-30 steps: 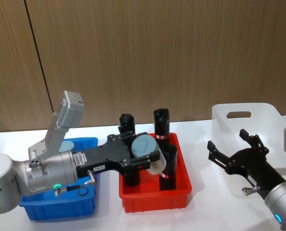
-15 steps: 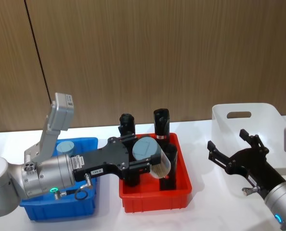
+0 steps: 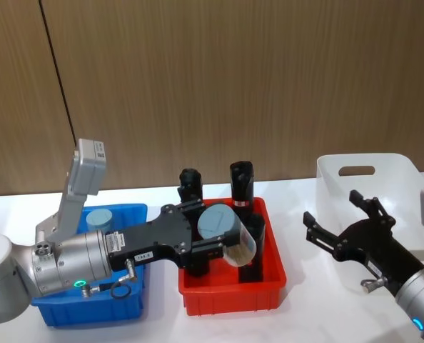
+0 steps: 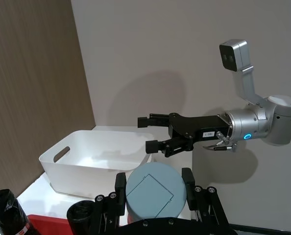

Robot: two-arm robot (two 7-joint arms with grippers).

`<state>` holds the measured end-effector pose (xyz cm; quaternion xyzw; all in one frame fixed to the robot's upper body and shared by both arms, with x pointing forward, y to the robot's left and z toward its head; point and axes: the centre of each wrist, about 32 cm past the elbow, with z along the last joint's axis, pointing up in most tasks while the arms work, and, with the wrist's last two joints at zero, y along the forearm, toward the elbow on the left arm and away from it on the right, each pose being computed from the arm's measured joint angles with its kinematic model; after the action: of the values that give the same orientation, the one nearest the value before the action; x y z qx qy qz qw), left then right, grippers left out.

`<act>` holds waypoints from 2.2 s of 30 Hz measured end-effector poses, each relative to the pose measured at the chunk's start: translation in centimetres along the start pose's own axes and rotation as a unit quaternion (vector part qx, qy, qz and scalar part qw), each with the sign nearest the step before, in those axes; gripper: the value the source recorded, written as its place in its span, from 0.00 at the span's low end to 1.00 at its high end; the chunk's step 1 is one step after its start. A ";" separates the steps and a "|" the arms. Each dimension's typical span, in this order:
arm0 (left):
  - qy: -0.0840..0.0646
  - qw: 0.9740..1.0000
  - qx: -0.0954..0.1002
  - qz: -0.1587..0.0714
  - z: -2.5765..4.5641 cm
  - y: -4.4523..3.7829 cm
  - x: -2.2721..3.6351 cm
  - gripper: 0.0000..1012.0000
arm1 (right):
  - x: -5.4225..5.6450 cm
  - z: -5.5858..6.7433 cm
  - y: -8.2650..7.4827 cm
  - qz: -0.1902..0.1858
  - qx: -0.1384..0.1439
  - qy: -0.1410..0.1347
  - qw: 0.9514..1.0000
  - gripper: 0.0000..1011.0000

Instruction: Pick the cotton swabs from the blue box and place them into the white box.

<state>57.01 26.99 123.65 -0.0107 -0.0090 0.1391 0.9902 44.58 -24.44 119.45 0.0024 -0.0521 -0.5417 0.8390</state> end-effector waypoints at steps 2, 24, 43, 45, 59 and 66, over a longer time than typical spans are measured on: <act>0.000 1.000 -0.001 -0.001 -0.01 0.01 0.00 0.68 | 0.2 0.1 0.0 0.009 0.000 -0.001 1.000 0.99; 0.002 1.000 -0.004 -0.003 -0.07 0.08 -0.02 0.68 | 3.6 3.1 1.0 0.169 -0.033 -0.005 0.985 0.99; 0.002 1.000 -0.004 -0.003 -0.07 0.09 -0.02 0.68 | 5.1 4.8 3.5 0.311 -0.089 -0.014 0.946 0.99; 0.002 1.000 -0.004 -0.003 -0.07 0.08 -0.02 0.68 | 5.0 4.8 3.9 0.321 -0.093 -0.017 0.942 0.99; 0.002 1.000 -0.004 -0.003 -0.06 0.09 -0.02 0.68 | 3.9 4.8 6.1 0.343 -0.102 -0.038 0.933 0.99; 0.002 1.000 -0.004 -0.003 -0.06 0.08 -0.02 0.68 | 3.5 4.8 7.0 0.328 -0.097 -0.051 0.938 0.99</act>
<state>56.97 27.06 123.58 -0.0151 -0.0076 0.1358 0.9906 51.89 -24.47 124.99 -0.1239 -0.0405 -0.2379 0.9625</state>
